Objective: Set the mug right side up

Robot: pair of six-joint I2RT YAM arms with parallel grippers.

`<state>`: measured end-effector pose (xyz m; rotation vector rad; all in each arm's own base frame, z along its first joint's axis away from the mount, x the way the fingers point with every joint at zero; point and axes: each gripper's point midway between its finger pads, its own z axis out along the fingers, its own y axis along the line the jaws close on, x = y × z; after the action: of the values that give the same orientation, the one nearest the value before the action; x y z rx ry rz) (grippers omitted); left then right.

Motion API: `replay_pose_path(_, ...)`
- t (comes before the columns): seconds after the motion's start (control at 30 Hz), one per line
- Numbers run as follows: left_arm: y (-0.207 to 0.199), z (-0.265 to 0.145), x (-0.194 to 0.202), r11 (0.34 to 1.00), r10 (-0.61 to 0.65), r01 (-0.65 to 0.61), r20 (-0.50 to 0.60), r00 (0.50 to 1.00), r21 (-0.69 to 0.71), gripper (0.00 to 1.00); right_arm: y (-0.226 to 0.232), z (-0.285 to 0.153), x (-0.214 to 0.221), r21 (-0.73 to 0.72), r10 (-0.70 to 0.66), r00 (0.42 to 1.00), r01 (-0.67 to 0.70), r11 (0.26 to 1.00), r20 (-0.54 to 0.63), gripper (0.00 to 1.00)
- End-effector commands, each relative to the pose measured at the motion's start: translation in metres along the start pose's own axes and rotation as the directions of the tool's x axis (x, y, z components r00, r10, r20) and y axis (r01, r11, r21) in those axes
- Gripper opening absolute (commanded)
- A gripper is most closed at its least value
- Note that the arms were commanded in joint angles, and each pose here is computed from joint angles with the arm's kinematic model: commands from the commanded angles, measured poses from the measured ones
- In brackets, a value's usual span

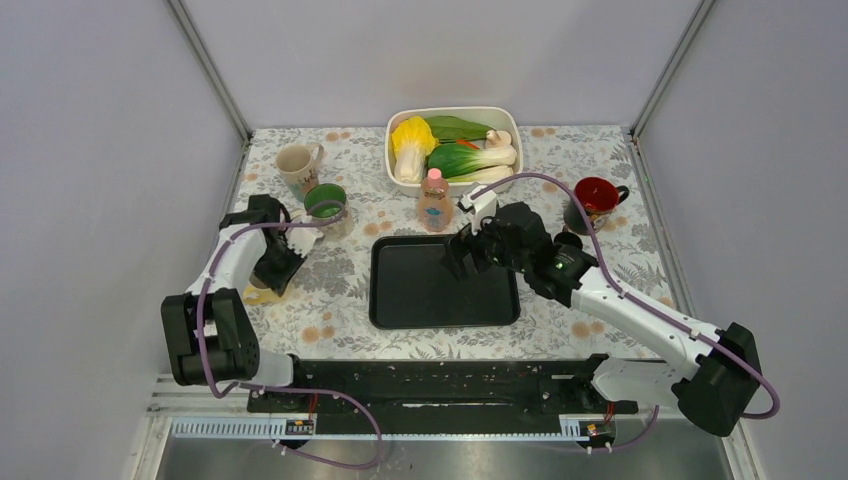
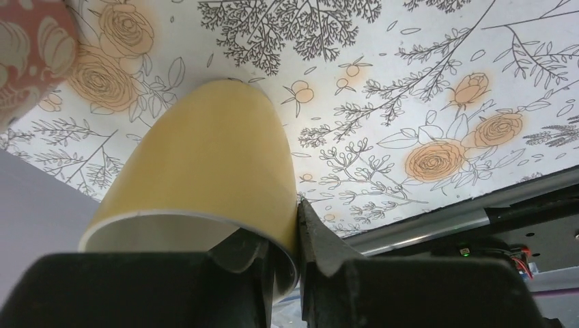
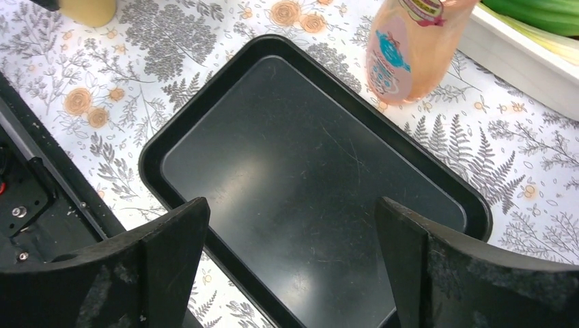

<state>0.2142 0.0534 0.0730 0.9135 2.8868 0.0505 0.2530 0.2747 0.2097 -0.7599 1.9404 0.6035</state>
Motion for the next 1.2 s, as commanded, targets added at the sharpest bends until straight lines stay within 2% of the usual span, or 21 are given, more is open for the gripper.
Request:
replay_pose_path(0.0, 0.013, 0.011, -0.018, 0.999, 0.035, -0.033, 0.072, 0.997, -0.034, 0.20, -0.019, -0.007, -0.005, 0.064, 0.032, 0.999, -0.034, 0.997, 0.039, 0.99)
replay_pose_path(0.03, 0.013, 0.012, -0.019, 0.999, 0.034, -0.031, 0.076, 0.997, -0.034, 0.27, -0.023, -0.009, -0.004, 0.072, 0.045, 0.998, -0.048, 0.996, 0.042, 0.99)
replay_pose_path(0.13, 0.012, 0.004, -0.024, 0.999, 0.032, -0.027, 0.117, 0.993, -0.043, 0.60, -0.038, -0.017, -0.002, 0.110, 0.091, 0.994, -0.097, 0.989, 0.058, 0.99)
replay_pose_path(0.17, 0.013, -0.001, -0.027, 0.998, 0.027, -0.019, 0.139, 0.990, -0.055, 0.68, -0.045, -0.021, -0.002, 0.132, 0.107, 0.992, -0.115, 0.985, 0.064, 0.99)
replay_pose_path(0.27, 0.018, -0.029, -0.047, 0.995, -0.005, 0.030, 0.255, 0.967, -0.092, 0.88, -0.076, -0.036, 0.002, 0.251, 0.165, 0.983, -0.181, 0.951, 0.083, 0.99)
replay_pose_path(0.3, 0.019, -0.042, -0.058, 0.994, -0.019, 0.051, 0.314, 0.949, -0.096, 0.91, -0.088, -0.045, 0.003, 0.302, 0.185, 0.978, -0.205, 0.931, 0.095, 0.99)
replay_pose_path(0.37, 0.024, -0.071, -0.084, 0.986, -0.067, 0.129, 0.454, 0.889, -0.105, 0.93, -0.113, -0.065, 0.007, 0.416, 0.213, 0.967, -0.251, 0.874, 0.136, 0.99)
replay_pose_path(0.47, 0.031, -0.112, -0.128, 0.959, -0.128, 0.263, 0.666, 0.735, -0.106, 0.95, -0.149, -0.104, 0.017, 0.582, 0.203, 0.954, -0.295, 0.758, 0.220, 1.00)
replay_pose_path(0.53, 0.026, -0.130, -0.151, 0.945, -0.119, 0.307, 0.759, 0.640, -0.111, 0.99, -0.166, -0.130, 0.026, 0.658, 0.181, 0.947, -0.314, 0.685, 0.265, 1.00)
replay_pose_path(0.63, 0.010, -0.151, -0.175, 0.926, -0.071, 0.351, 0.846, 0.528, -0.141, 0.99, -0.179, -0.160, 0.041, 0.730, 0.144, 0.944, -0.321, 0.604, 0.296, 0.99)
replay_pose_path(0.67, 0.008, -0.163, -0.180, 0.913, -0.048, 0.378, 0.882, 0.469, -0.151, 0.99, -0.183, -0.167, 0.046, 0.749, 0.137, 0.943, -0.325, 0.577, 0.303, 1.00)
replay_pose_path(0.77, -0.004, -0.173, -0.187, 0.917, 0.007, 0.370, 0.935, 0.354, -0.147, 0.99, -0.191, -0.176, 0.059, 0.789, 0.113, 0.938, -0.338, 0.514, 0.328, 0.99)
replay_pose_path(0.83, -0.001, -0.172, -0.187, 0.900, 0.000, 0.422, 0.966, 0.258, -0.113, 0.99, -0.199, -0.178, 0.074, 0.817, 0.094, 0.938, -0.337, 0.468, 0.333, 0.99)
replay_pose_path(0.9, 0.004, -0.161, -0.178, 0.861, -0.065, 0.508, 0.983, 0.169, -0.031, 0.99, -0.202, -0.178, 0.090, 0.830, 0.091, 0.936, -0.345, 0.439, 0.341, 0.99)
replay_pose_path(0.93, 0.005, -0.151, -0.173, 0.849, -0.083, 0.528, 0.985, 0.153, -0.011, 0.99, -0.200, -0.176, 0.093, 0.819, 0.092, 0.930, -0.358, 0.448, 0.356, 0.99)
replay_pose_path(1.07, -0.002, -0.098, -0.158, 0.846, -0.100, 0.533, 0.978, 0.183, -0.013, 0.99, -0.199, -0.182, 0.096, 0.802, 0.065, 0.907, -0.399, 0.444, 0.415, 0.99)
replay_pose_path(1.17, -0.001, -0.099, -0.153, 0.842, -0.045, 0.537, 0.987, 0.156, -0.046, 0.99, -0.196, -0.185, 0.098, 0.790, 0.058, 0.897, -0.416, 0.451, 0.439, 1.00)
